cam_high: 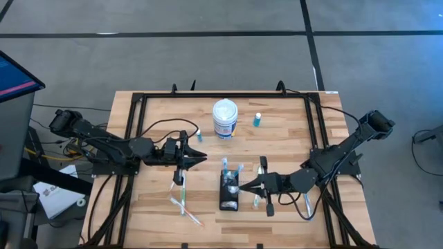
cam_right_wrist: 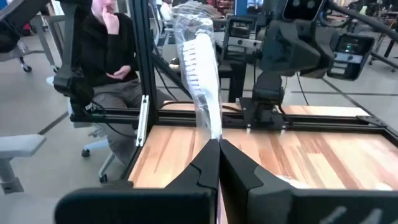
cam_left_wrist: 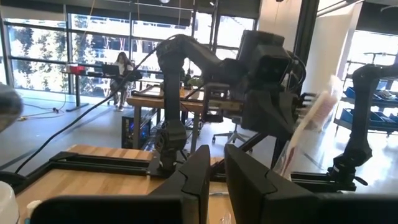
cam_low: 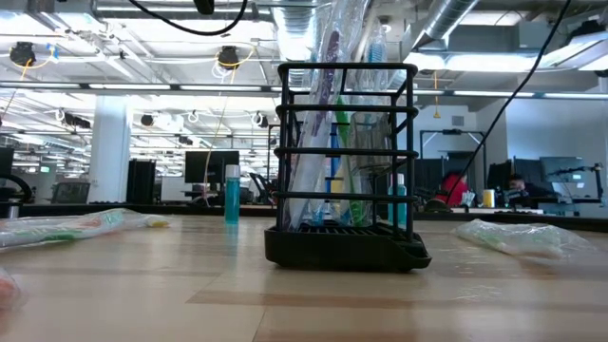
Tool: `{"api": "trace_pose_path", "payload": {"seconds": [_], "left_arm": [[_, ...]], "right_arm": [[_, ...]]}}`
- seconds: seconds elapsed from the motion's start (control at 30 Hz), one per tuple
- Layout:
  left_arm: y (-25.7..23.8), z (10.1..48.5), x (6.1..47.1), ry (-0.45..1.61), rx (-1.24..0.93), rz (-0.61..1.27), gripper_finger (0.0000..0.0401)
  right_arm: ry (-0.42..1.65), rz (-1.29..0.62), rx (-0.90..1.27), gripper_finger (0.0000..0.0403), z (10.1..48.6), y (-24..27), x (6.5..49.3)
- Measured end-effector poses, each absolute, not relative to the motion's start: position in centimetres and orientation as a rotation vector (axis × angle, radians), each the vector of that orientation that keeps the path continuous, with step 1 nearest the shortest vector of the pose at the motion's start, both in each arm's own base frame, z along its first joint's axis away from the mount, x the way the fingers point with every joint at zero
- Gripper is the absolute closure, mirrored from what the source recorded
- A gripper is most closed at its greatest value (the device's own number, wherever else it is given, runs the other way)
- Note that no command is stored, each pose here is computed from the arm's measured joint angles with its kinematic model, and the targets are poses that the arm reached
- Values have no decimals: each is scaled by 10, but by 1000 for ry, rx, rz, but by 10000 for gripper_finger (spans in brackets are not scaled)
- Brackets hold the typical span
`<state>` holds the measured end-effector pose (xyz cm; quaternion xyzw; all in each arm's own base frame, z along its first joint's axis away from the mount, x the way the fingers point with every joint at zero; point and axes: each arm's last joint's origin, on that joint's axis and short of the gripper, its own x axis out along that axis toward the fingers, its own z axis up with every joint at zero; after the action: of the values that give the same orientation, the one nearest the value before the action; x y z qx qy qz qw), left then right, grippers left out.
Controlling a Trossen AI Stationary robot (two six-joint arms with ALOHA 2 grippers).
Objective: Pick & Place toothbrushing station
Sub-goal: Put the violet toothbrush into the black mesh organizer
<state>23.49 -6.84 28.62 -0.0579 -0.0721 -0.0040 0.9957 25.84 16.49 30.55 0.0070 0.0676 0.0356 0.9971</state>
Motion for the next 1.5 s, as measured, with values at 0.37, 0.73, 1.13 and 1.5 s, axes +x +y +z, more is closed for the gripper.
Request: {"api": "trace_pose_path", "payload": {"seconds": [0.37,0.73,1.13,1.5], "left_arm": [[-68,286,235,-140,-133,-10,358],[-68,286,235,-141,-134,-9,358],[-68,286,235,-141,-133,-10,358],[-69,286,235,-141,-134,-10,358]], "right_arm": [[31,86,101,403,269,162,246],[-39,121,163,403,232,169,249],[-64,155,183,403,206,177,262],[-93,181,201,403,200,174,269]]}}
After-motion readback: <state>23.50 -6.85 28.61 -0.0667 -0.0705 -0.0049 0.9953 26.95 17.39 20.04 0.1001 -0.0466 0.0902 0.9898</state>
